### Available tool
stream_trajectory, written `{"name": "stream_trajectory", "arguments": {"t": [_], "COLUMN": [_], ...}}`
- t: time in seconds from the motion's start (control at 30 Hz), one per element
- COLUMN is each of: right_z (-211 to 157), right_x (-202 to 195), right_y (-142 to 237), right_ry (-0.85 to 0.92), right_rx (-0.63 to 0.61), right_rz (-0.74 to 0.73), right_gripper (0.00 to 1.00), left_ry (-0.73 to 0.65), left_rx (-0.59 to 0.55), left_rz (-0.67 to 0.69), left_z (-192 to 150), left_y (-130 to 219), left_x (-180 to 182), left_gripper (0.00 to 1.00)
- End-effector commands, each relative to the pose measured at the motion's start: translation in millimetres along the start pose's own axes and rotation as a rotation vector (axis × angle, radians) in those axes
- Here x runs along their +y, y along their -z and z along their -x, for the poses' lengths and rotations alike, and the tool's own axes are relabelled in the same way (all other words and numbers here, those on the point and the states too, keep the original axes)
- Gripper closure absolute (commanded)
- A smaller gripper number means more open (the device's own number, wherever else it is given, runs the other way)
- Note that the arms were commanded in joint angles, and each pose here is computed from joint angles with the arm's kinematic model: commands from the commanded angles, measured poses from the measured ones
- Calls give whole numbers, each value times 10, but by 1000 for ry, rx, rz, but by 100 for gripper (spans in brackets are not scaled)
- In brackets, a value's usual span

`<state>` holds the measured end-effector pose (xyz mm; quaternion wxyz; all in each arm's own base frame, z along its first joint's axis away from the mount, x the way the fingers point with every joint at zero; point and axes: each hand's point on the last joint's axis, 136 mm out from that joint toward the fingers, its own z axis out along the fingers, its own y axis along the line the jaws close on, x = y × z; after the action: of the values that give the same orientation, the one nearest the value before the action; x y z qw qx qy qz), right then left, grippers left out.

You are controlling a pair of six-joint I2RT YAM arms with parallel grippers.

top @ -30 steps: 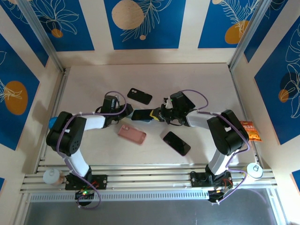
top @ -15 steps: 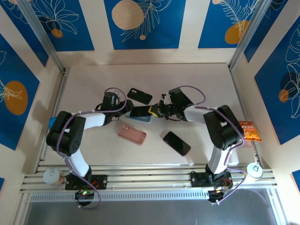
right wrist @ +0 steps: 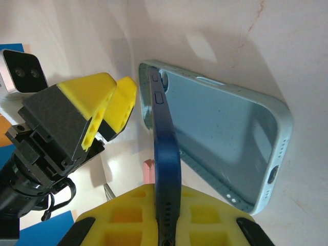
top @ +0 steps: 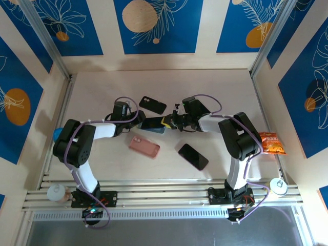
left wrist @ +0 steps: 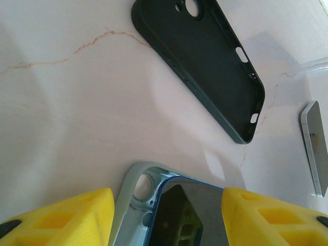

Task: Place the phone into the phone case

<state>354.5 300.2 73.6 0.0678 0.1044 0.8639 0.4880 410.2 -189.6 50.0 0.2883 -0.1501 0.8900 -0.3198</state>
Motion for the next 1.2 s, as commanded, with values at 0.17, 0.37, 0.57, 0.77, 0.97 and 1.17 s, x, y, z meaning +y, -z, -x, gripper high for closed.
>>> {"name": "stream_trajectory", "arguments": {"t": [0.17, 0.37, 0.57, 0.77, 0.97, 1.17], "right_z": [-31, -81, -93, -106, -136, -140], "right_x": [-24, -100, -159, -279, -328, -347], "right_y": [-126, -227, -310, -339, -323, -275], "right_ry": [23, 36, 36, 5, -15, -36], "right_rx": [36, 52, 57, 64, 76, 76], "right_rz": [-28, -74, -102, -138, -165, -219], "right_gripper": [100, 100, 100, 100, 97, 75], "left_ry": [4, 18, 26, 34, 41, 43], "left_rx": [6, 10, 15, 20, 18, 7], "left_rz": [-17, -30, -37, -47, -51, -60], "left_z": [38, 19, 0, -33, -53, -37], "left_y": [-81, -105, -108, -85, -59, -37], "left_x": [-1, -5, -4, -5, 1, -18], "left_gripper": [42, 43, 43, 43, 43, 43]}}
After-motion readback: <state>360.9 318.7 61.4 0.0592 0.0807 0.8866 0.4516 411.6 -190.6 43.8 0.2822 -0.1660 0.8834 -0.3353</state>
